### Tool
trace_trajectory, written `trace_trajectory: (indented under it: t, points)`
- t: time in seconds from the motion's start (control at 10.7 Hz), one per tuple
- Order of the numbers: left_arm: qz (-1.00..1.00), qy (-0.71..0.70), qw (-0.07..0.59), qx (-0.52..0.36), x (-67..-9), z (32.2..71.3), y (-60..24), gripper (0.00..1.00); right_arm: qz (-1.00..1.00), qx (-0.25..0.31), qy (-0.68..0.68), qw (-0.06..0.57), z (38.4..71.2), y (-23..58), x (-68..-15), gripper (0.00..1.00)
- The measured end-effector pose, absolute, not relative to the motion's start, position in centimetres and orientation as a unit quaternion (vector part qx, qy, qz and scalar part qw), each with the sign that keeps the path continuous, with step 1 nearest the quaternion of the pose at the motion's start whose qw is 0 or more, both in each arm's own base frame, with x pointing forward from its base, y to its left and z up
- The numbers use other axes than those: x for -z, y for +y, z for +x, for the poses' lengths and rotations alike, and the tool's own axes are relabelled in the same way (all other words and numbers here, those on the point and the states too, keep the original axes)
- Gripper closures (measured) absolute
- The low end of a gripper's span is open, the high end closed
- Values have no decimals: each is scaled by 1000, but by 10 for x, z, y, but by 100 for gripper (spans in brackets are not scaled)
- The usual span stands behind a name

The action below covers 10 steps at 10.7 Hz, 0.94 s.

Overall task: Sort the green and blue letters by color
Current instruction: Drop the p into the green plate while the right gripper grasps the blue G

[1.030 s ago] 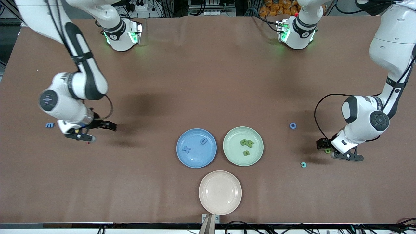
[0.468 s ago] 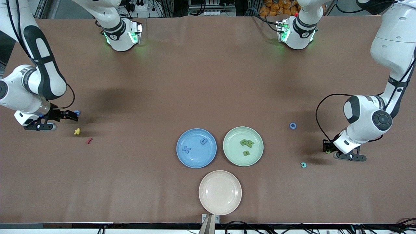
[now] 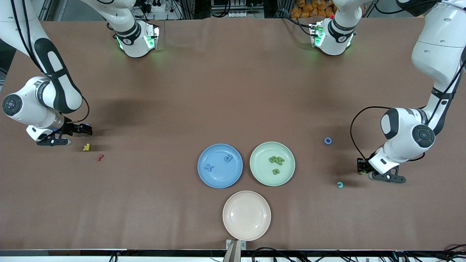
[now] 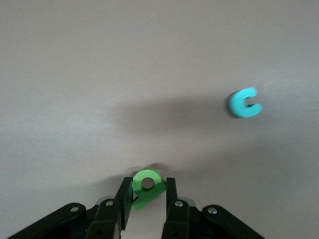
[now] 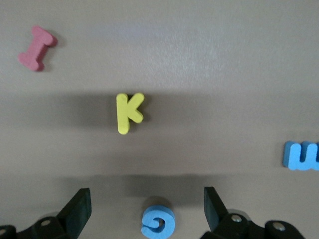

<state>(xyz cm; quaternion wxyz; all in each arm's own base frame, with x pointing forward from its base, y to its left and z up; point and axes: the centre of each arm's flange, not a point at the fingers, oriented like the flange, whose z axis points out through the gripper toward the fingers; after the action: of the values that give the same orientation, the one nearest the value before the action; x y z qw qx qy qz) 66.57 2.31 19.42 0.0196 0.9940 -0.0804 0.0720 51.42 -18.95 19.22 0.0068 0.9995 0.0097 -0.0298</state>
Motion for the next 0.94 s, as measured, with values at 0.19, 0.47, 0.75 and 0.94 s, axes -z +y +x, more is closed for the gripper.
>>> trace_trajectory:
  t: [0.19, 0.47, 0.75, 0.94]
  points:
    - [996, -59, 22, -68, -207, 669, -18, 70, 999, 34, 5, 5, 505, -194, -187, 0]
    - [997, -10, 35, -65, -222, 665, -103, 70, 1000, 19, -7, 12, 489, -204, -179, 0]
    - [996, 40, 50, -56, -231, 654, -183, 70, 1000, 10, -8, 16, 481, -202, -172, 0]
    - [994, 75, 54, -55, -241, 646, -231, 70, 1000, 10, -7, 15, 480, -201, -172, 0]
